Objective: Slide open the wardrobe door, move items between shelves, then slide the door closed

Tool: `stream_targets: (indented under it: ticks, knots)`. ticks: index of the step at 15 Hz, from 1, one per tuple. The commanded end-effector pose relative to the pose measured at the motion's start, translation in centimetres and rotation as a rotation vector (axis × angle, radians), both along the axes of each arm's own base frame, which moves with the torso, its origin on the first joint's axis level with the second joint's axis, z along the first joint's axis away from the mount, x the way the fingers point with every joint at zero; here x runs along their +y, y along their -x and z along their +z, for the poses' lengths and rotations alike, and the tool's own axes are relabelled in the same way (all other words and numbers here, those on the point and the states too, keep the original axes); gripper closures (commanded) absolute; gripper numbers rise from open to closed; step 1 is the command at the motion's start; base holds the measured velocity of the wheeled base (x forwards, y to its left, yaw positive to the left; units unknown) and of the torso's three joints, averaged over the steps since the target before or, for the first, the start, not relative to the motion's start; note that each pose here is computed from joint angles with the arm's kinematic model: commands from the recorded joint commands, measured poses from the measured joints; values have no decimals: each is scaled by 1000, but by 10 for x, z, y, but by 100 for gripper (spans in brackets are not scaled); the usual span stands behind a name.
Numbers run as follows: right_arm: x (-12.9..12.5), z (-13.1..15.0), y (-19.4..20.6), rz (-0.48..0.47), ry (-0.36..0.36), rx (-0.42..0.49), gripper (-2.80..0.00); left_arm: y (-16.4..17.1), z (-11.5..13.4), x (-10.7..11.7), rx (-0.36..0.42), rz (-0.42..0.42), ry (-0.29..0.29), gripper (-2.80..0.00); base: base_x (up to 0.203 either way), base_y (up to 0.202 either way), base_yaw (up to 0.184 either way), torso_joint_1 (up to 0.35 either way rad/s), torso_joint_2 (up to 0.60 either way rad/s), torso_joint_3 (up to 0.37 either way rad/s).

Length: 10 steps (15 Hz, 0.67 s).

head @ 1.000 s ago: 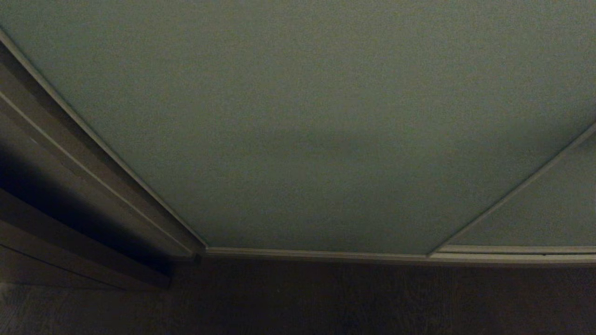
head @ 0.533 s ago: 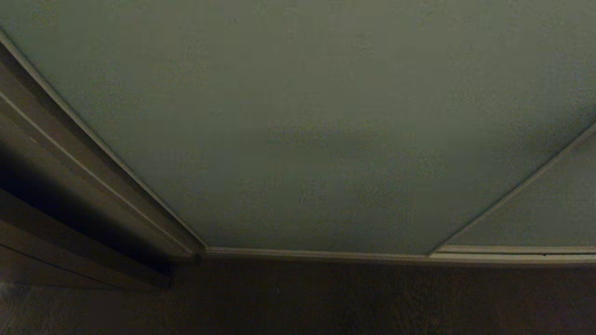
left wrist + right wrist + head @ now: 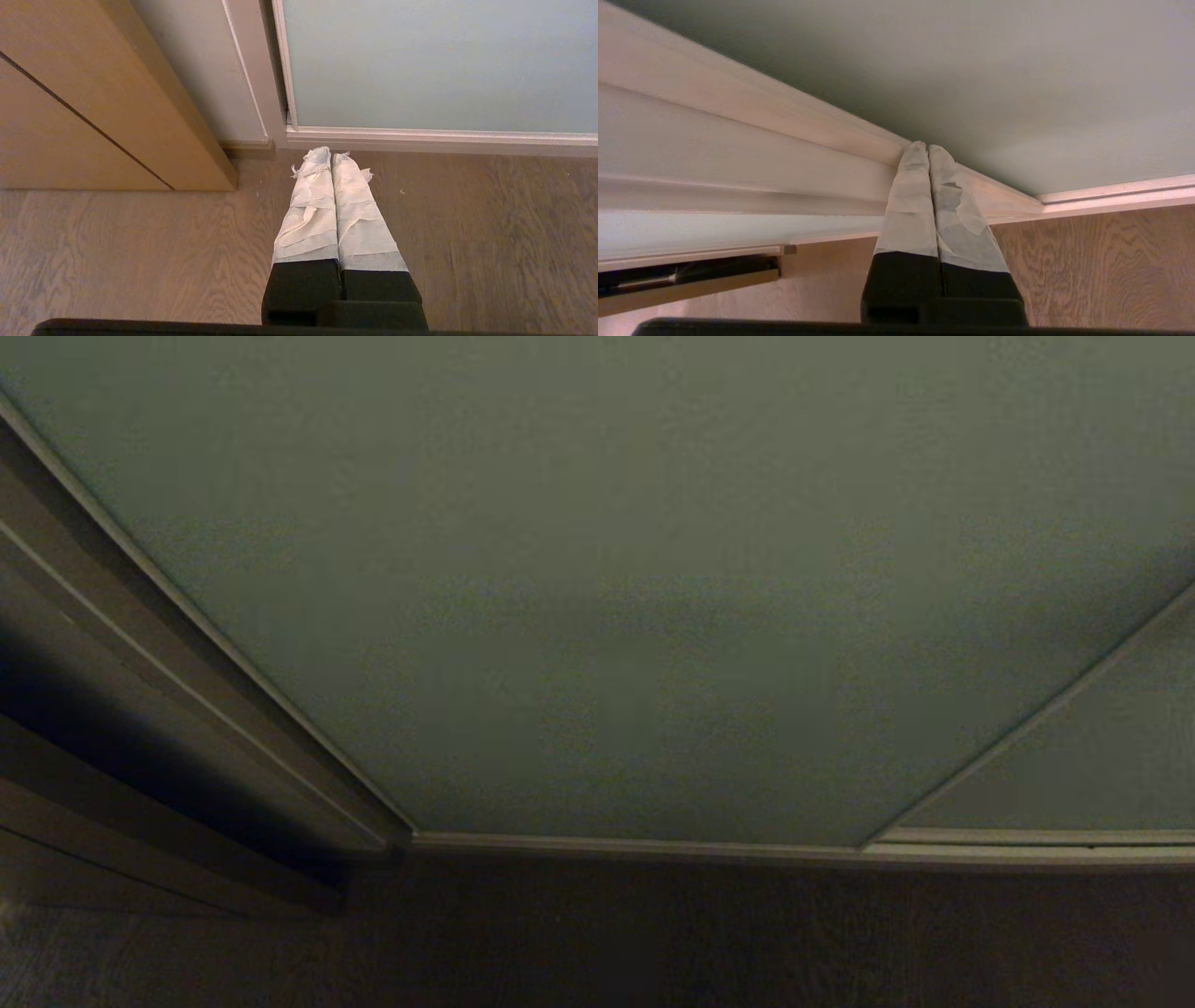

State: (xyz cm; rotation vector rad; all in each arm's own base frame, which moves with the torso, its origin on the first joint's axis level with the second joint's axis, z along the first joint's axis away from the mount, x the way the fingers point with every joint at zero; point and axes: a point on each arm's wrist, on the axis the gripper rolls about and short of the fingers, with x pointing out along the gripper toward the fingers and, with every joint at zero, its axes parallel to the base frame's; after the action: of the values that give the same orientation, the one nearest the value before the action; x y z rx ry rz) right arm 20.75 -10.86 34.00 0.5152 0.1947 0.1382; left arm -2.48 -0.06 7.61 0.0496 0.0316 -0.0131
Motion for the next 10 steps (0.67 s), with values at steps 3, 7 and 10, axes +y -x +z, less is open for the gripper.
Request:
stream_targets:
  ticks: [3, 7, 10]
  knots:
    - [9, -11, 14, 16, 19, 18, 0, 0, 0, 0, 0, 0, -1, 0, 0, 0, 0, 0, 0, 0]
    - [39, -32, 47, 81, 146, 17, 0, 0, 0, 0, 0, 0, -1, 0, 0, 0, 0, 0, 0, 0]
    - [76, -49, 90, 120, 270, -22, 0, 0, 0, 0, 0, 0, -1, 0, 0, 0, 0, 0, 0, 0]
